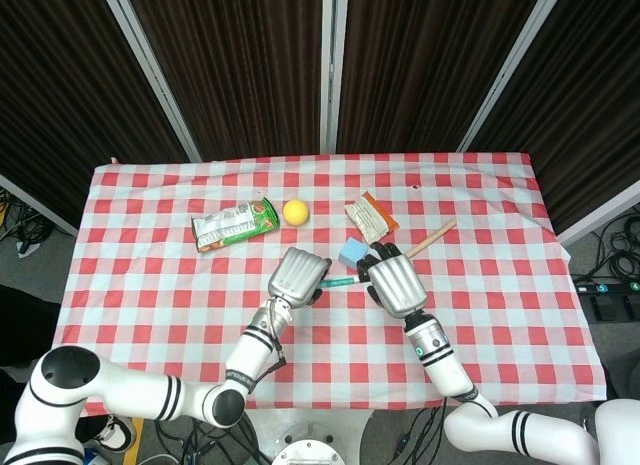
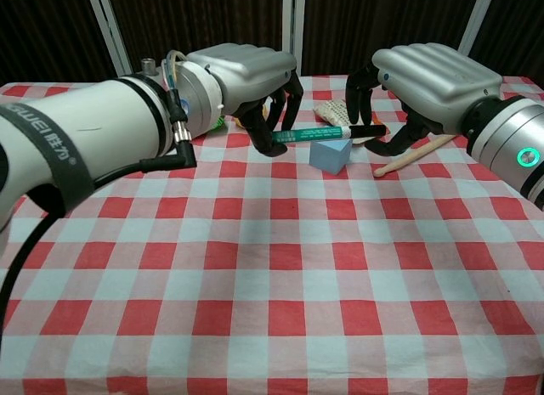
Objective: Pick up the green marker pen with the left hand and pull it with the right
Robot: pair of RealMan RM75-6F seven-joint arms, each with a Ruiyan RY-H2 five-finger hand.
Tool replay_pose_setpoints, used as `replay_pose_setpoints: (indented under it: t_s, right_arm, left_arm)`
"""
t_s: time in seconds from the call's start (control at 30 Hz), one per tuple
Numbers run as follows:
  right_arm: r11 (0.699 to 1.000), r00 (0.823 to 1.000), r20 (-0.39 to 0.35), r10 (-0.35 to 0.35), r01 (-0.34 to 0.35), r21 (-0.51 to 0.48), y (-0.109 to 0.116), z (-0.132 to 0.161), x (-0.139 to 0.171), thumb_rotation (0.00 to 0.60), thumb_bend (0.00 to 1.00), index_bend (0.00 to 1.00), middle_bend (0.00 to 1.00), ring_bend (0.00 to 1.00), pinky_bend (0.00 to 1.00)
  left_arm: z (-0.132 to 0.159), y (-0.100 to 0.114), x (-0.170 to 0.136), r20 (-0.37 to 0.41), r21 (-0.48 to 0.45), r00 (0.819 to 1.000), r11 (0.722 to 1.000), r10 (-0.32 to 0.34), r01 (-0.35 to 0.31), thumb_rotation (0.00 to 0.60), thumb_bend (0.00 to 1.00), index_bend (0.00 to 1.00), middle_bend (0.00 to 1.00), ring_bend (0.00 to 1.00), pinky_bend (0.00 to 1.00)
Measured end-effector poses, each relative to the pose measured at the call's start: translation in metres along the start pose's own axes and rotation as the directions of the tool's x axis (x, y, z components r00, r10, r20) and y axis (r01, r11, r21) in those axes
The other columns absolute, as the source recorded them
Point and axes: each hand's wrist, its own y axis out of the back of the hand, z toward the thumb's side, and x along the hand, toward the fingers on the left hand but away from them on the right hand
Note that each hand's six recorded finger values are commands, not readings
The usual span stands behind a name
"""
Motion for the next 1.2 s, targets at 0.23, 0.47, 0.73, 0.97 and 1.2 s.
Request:
replay_pose_setpoints:
  t_s: [0.23, 0.47, 0.73, 0.97, 1.2]
  right_arm:
    - [1.000, 1.000, 0.003, -0.002, 0.002, -0.001, -0.002, -0.001, -0.002, 0.600, 0.17, 0.53, 0.51, 0.24, 0.29]
    - [1.000, 1.000, 0.004, -0.007, 0.007, -0.016, -0.004, -0.001, -0.003, 0.600, 0.18, 0.53, 0.53, 0.25, 0.29]
    - [0.999, 1.000, 0.006, -0.027, 0.028, -0.023, -0.003, 0.001, -0.004, 0.600, 0.22, 0.59, 0.57, 0.28, 0.29]
    - [0.999, 0.999, 0.013, -0.036, 0.036, -0.021, -0.004, 0.000, -0.004, 0.600, 0.26, 0.67, 0.64, 0.32, 0.29]
    - [0.999, 0.999, 0.032, -0.041, 0.041, -0.021, -0.006, -0.006, -0.002, 0.600, 0.29, 0.73, 0.68, 0.36, 0.29]
  left_arm:
    - [0.000, 0.000, -0.002, 0.006, -0.012, 1.000, 1.000, -0.001, 0.001, 0.600, 0.34, 0.58, 0.61, 0.86, 0.83]
    - [0.002, 0.000, -0.004, 0.012, -0.019, 1.000, 1.000, -0.002, 0.002, 0.600, 0.34, 0.58, 0.60, 0.86, 0.83]
    - [0.001, -0.002, -0.004, 0.007, -0.021, 1.000, 1.000, -0.008, 0.008, 0.600, 0.34, 0.58, 0.60, 0.86, 0.83]
    - [-0.001, -0.003, -0.004, 0.004, -0.016, 1.000, 1.000, -0.014, 0.014, 0.600, 0.35, 0.58, 0.60, 0.86, 0.83]
    - [-0.009, -0.005, -0.006, -0.011, -0.020, 1.000, 1.000, -0.018, 0.018, 0.600, 0.34, 0.58, 0.60, 0.86, 0.83]
